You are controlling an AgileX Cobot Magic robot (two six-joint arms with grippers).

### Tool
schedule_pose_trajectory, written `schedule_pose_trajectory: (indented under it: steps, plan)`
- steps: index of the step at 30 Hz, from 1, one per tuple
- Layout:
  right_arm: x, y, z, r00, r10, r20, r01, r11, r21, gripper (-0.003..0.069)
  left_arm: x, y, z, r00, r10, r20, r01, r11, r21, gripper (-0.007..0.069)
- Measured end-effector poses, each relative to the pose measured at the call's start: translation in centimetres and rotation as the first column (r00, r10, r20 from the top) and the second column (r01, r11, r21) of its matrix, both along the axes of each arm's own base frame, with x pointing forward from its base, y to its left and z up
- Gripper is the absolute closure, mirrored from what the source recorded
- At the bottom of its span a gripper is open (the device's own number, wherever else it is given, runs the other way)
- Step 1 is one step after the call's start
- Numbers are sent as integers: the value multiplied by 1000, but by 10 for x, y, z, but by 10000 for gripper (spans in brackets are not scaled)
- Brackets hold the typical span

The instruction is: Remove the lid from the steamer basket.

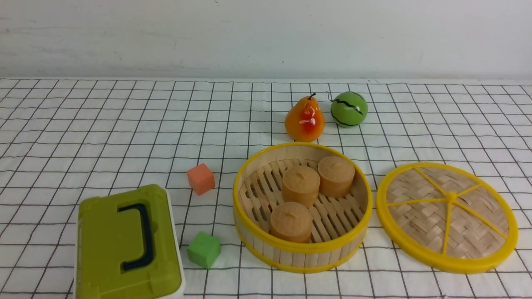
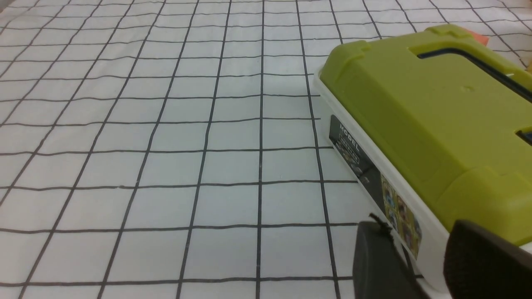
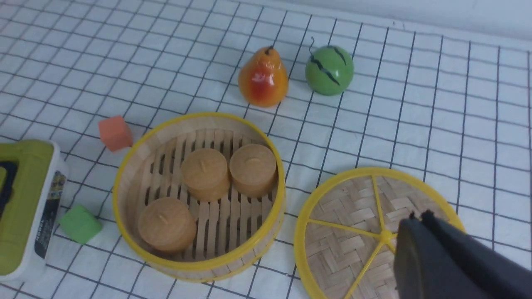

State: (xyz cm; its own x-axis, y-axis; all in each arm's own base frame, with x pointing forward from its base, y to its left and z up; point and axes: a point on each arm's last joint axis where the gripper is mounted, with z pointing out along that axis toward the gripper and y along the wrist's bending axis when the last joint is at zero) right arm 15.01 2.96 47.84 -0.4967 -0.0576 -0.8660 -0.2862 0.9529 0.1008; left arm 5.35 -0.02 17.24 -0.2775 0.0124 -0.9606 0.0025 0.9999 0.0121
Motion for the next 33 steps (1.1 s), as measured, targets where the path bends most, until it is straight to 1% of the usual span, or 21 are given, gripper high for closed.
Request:
schedule_pose_trajectory:
  steps: [2,3,4,6,11,17,25,28,29,30,33]
  plan:
    - [-22,-1,8,999,2,54,-2,1000,1,683,0,0,0,1000,0,0,0,1000,0,386]
    - [-23,-1,8,998,2,57,-2,1000,1,683,0,0,0,1000,0,0,0,1000,0,386]
    - [-38,-1,13,996,3,91,-3,1000,1,683,0,0,0,1000,0,0,0,1000,0,386]
    - [-47,-1,15,994,5,110,-5,1000,0,683,0,0,0,1000,0,0,0,1000,0,386]
    - [-62,-1,13,997,23,76,-22,1000,-13,681,0,0,0,1000,0,0,0,1000,0,386]
    - [-66,-1,10,998,29,51,-28,999,-23,679,0,0,0,1000,0,0,0,1000,0,386]
    - [-64,-6,10,998,-7,60,11,998,-64,676,0,0,0,1000,0,0,0,1000,0,386]
    - [-57,-9,4,993,-41,107,48,996,-71,676,0,0,0,1000,0,0,0,1000,0,386]
    - [-53,-10,-2,987,-63,149,74,995,-69,676,0,0,0,1000,0,0,0,1000,0,386]
    - [-52,-11,-6,987,-67,146,78,994,-72,676,0,0,0,1000,0,0,0,1000,0,386]
    - [-47,-15,-34,956,-120,269,137,989,-46,676,0,0,0,1000,0,0,0,1000,0,386]
